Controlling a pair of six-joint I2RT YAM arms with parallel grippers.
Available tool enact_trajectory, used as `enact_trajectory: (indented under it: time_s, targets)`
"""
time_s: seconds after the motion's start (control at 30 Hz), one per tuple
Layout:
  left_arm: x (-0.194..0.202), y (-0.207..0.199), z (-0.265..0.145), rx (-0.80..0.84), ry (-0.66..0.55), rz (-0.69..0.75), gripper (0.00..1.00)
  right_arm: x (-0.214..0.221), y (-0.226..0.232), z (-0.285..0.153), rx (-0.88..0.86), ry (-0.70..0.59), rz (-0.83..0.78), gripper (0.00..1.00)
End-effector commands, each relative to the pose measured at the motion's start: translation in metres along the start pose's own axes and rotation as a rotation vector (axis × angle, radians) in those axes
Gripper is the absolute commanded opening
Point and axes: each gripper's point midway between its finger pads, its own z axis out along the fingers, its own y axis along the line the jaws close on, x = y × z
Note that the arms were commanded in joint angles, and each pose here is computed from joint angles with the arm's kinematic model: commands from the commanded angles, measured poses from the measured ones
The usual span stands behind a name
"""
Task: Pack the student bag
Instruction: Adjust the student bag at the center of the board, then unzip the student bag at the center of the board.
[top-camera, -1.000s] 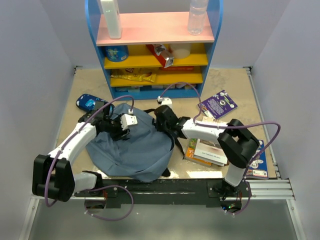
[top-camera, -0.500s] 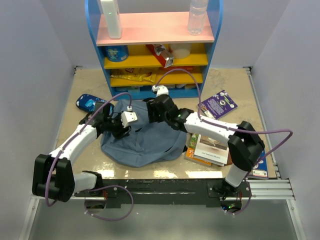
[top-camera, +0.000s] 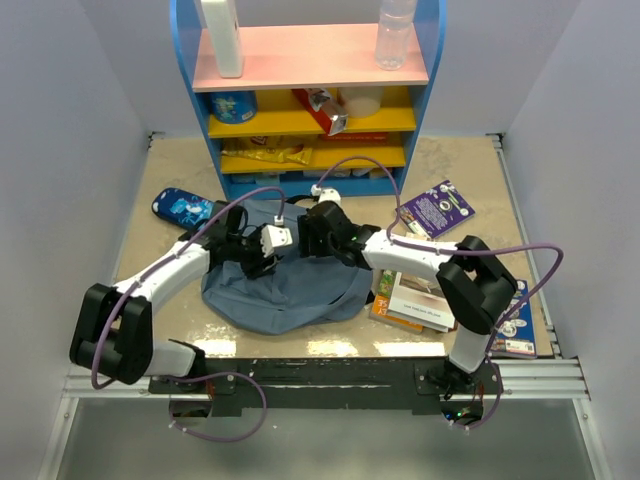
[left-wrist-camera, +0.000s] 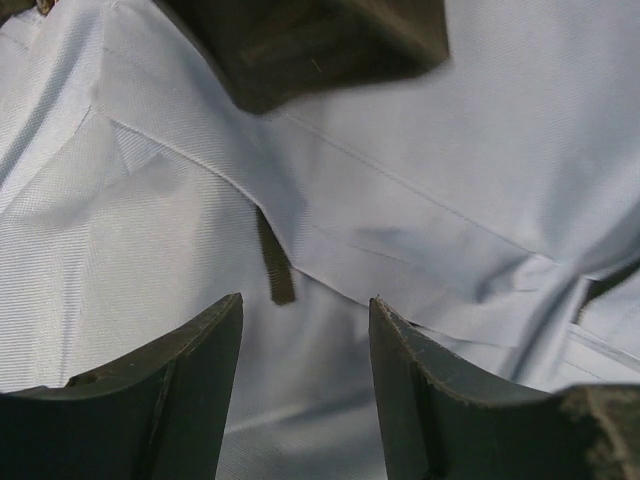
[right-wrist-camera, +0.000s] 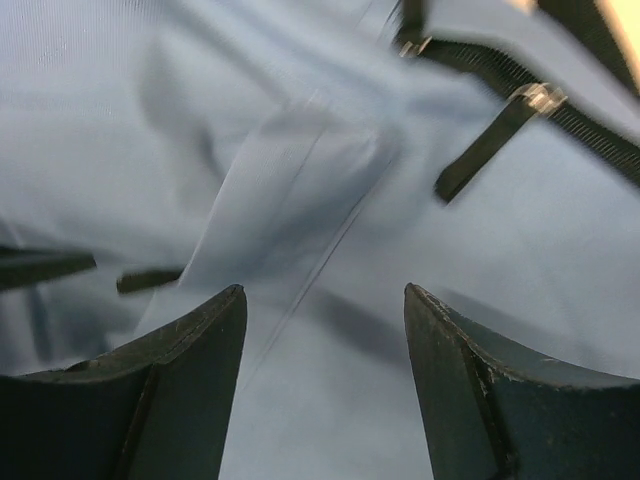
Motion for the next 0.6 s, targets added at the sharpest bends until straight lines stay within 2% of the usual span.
enact_trajectory:
  time_s: [0.0,0.3,0.5,0.57]
  targets:
    - [-0.005,0.018,0.009,-0.062,-0.012,0.057,0.57,-0.034,0.005,-0.001,-0.047,-0.088,0.107,0.67]
    - [0.01,0.03,0.021,-0.087,0.041,0.114,0.55,-0.019,-0.02,0.011,-0.012,-0.031,0.133,0.66]
    - [0.003,0.013,0.028,-0.032,0.049,0.136,0.56,-0.01,-0.02,0.015,-0.025,-0.015,0.141,0.66]
    - [0.0,0.013,0.026,-0.061,0.039,0.148,0.58,-0.009,-0.019,0.015,-0.03,-0.012,0.141,0.66]
